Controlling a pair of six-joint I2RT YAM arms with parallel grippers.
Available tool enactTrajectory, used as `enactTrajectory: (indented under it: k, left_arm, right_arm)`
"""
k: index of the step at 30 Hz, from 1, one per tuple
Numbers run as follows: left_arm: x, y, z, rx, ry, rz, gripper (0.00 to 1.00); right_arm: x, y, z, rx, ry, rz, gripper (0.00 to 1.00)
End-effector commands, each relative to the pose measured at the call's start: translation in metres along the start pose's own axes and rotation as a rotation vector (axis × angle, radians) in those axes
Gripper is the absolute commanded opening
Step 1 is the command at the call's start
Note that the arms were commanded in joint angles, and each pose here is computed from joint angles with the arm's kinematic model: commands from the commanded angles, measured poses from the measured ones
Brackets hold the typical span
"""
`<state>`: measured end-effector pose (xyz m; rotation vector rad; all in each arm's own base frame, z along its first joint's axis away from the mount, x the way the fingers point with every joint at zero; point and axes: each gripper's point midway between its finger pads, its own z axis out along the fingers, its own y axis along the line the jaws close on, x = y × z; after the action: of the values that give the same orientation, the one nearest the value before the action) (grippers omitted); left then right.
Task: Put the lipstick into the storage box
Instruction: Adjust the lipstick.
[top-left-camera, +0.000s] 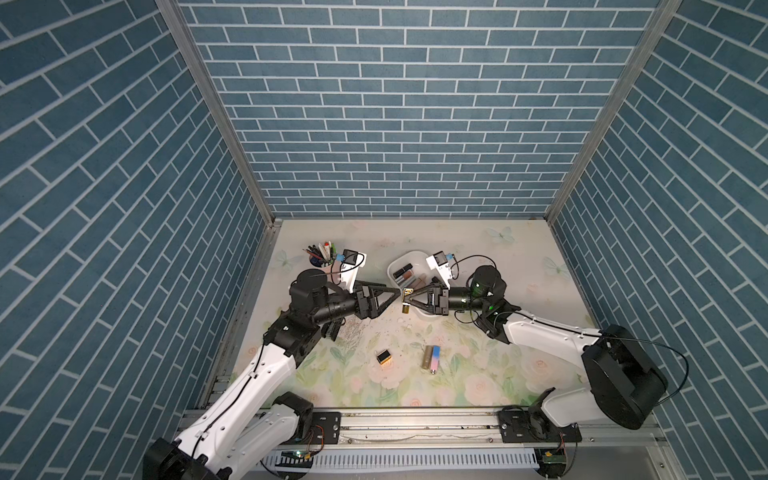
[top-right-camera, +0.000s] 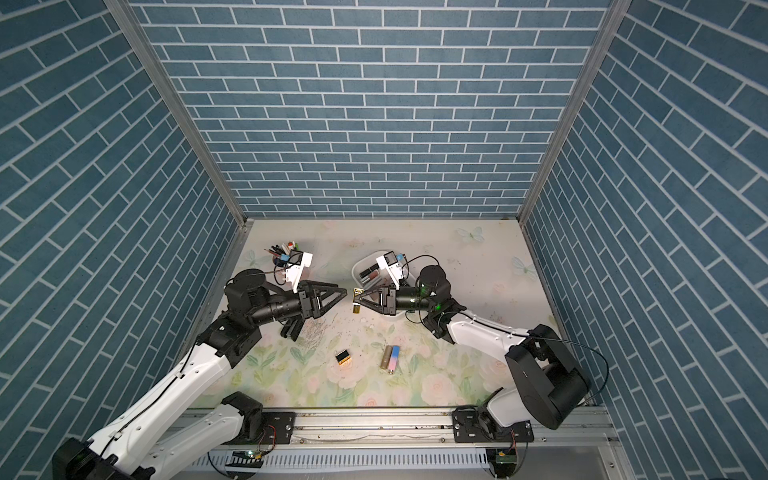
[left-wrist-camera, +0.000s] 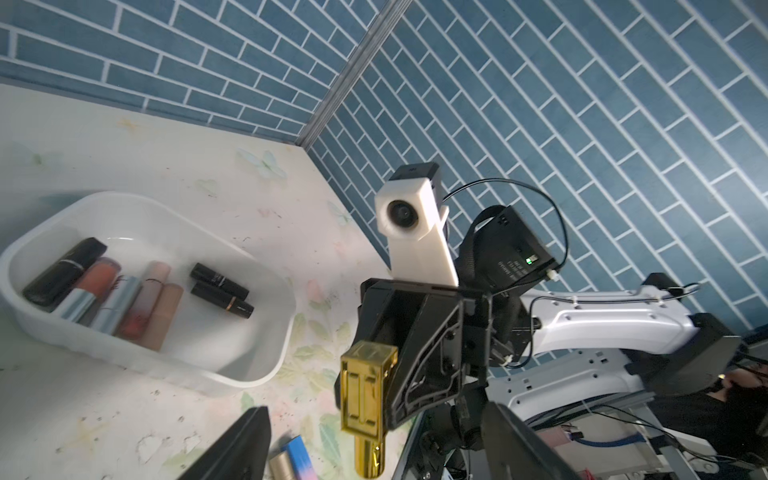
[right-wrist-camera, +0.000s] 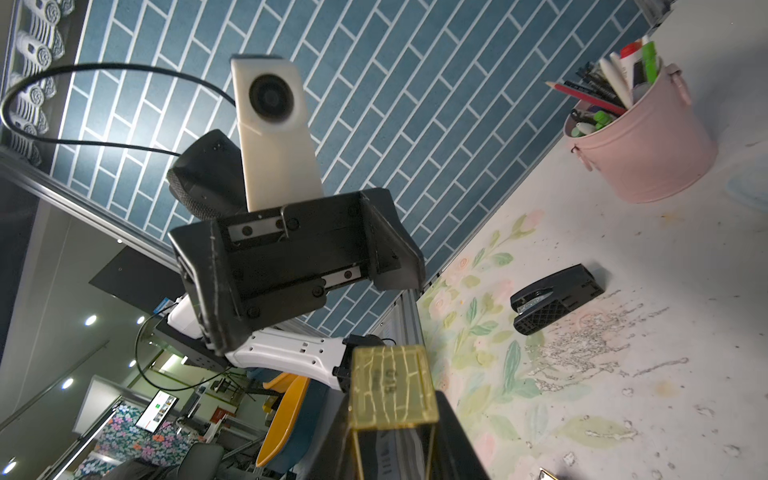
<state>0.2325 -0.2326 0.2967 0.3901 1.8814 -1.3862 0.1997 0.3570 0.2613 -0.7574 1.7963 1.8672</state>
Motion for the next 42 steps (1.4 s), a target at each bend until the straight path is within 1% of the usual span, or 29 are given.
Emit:
enactTrajectory:
  k: [1,3,7,10,15,21,27,30,33,35,39,41,42]
  left_arm:
    - [-0.003,-0.017,-0.001,0.092,0.005,0.009,0.79]
    - [-0.002,-0.019,-0.001,0.107,0.010,0.007,0.74]
    - [0.002,-0.020,-0.001,0.127,0.031,-0.001,0.71]
    - [0.004,-0.019,0.000,0.129,0.041,-0.007,0.67]
    - [0.010,-0.013,0.002,0.114,0.060,-0.014,0.61]
    - [0.012,-0.012,0.002,0.118,0.065,-0.015,0.49]
    - [0.016,-0.016,0.002,0.138,0.087,-0.015,0.40]
    - [0.021,-0.014,0.002,0.136,0.106,-0.019,0.34]
    - [0.023,-0.013,0.001,0.134,0.117,-0.017,0.25]
    - [0.024,-0.013,0.001,0.133,0.117,-0.015,0.22]
    - [0.023,-0.012,0.001,0.121,0.116,-0.012,0.17]
    - [0.024,-0.010,0.002,0.112,0.117,-0.012,0.16]
    - [0.024,-0.009,0.002,0.108,0.117,-0.013,0.15]
  right_arm:
    - [-0.003,0.019,0.008,-0.058,0.028,-0.114,0.06]
    - [-0.002,0.022,0.010,-0.068,0.035,-0.129,0.06]
    - [0.000,0.028,0.014,-0.083,0.050,-0.152,0.06]
    - [0.001,0.030,0.019,-0.084,0.068,-0.163,0.06]
    - [-0.001,0.034,0.023,-0.095,0.072,-0.174,0.05]
    - [0.000,0.038,0.029,-0.109,0.085,-0.179,0.05]
    - [0.000,0.037,0.032,-0.108,0.096,-0.180,0.05]
    - [-0.001,0.037,0.033,-0.107,0.098,-0.184,0.05]
    - [-0.002,0.036,0.034,-0.103,0.099,-0.184,0.05]
    - [-0.003,0.034,0.035,-0.099,0.099,-0.182,0.05]
    - [-0.004,0.032,0.037,-0.093,0.101,-0.175,0.13]
    - [-0.005,0.031,0.037,-0.088,0.099,-0.173,0.23]
    - [-0.005,0.031,0.037,-0.088,0.097,-0.174,0.31]
